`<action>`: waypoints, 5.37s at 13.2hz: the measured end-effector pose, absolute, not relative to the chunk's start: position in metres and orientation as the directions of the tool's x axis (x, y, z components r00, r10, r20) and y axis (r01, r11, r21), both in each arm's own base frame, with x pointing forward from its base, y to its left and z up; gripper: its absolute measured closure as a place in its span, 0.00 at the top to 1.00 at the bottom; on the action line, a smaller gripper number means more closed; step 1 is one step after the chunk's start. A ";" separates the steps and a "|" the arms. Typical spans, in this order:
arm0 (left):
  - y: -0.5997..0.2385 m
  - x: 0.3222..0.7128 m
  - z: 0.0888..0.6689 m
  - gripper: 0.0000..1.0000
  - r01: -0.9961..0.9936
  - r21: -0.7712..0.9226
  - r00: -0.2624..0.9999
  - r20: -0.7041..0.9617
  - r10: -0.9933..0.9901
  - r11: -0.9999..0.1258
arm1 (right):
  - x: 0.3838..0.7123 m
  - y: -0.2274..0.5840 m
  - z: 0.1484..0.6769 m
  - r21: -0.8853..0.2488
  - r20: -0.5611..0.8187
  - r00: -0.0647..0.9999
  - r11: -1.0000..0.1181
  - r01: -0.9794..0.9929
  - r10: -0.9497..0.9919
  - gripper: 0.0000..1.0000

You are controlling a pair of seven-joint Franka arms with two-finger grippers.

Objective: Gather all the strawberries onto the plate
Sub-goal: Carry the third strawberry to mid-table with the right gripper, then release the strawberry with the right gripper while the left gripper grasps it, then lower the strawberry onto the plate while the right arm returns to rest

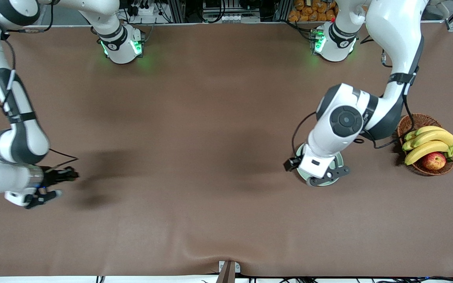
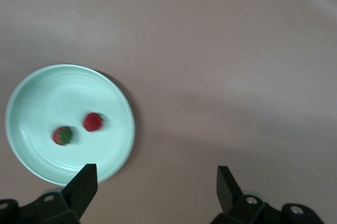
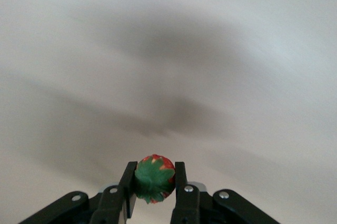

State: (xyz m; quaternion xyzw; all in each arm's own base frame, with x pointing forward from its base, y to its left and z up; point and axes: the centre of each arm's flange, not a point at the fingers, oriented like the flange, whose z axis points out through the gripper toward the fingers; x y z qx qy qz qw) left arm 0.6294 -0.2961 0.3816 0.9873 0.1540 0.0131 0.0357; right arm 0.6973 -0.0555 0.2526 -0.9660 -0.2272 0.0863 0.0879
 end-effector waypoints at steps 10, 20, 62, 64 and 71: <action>-0.288 0.626 0.443 1.00 0.331 0.107 0.942 0.020 0.335 -0.938 | 0.631 0.364 0.257 -0.246 0.030 0.812 -0.783 0.571 0.583 0.32; -0.321 0.602 0.413 1.00 0.331 0.069 0.943 -0.046 0.328 -0.941 | 0.549 0.491 0.186 -0.220 0.028 0.909 -0.884 0.412 0.417 0.49; -0.369 0.607 0.243 0.33 0.399 -0.234 0.898 -0.096 0.429 -0.887 | 0.541 -0.039 0.636 -0.006 -0.025 1.000 -1.000 -0.018 -0.018 1.00; -0.321 0.619 0.240 0.33 0.412 -0.274 0.880 -0.130 0.458 -0.869 | 0.542 -0.039 0.637 -0.006 -0.012 1.000 -1.000 -0.020 -0.020 1.00; -0.255 0.612 0.200 0.37 0.409 -0.374 0.856 -0.158 0.492 -0.832 | 0.543 -0.046 0.638 -0.028 -0.003 0.999 -0.999 -0.041 -0.041 1.00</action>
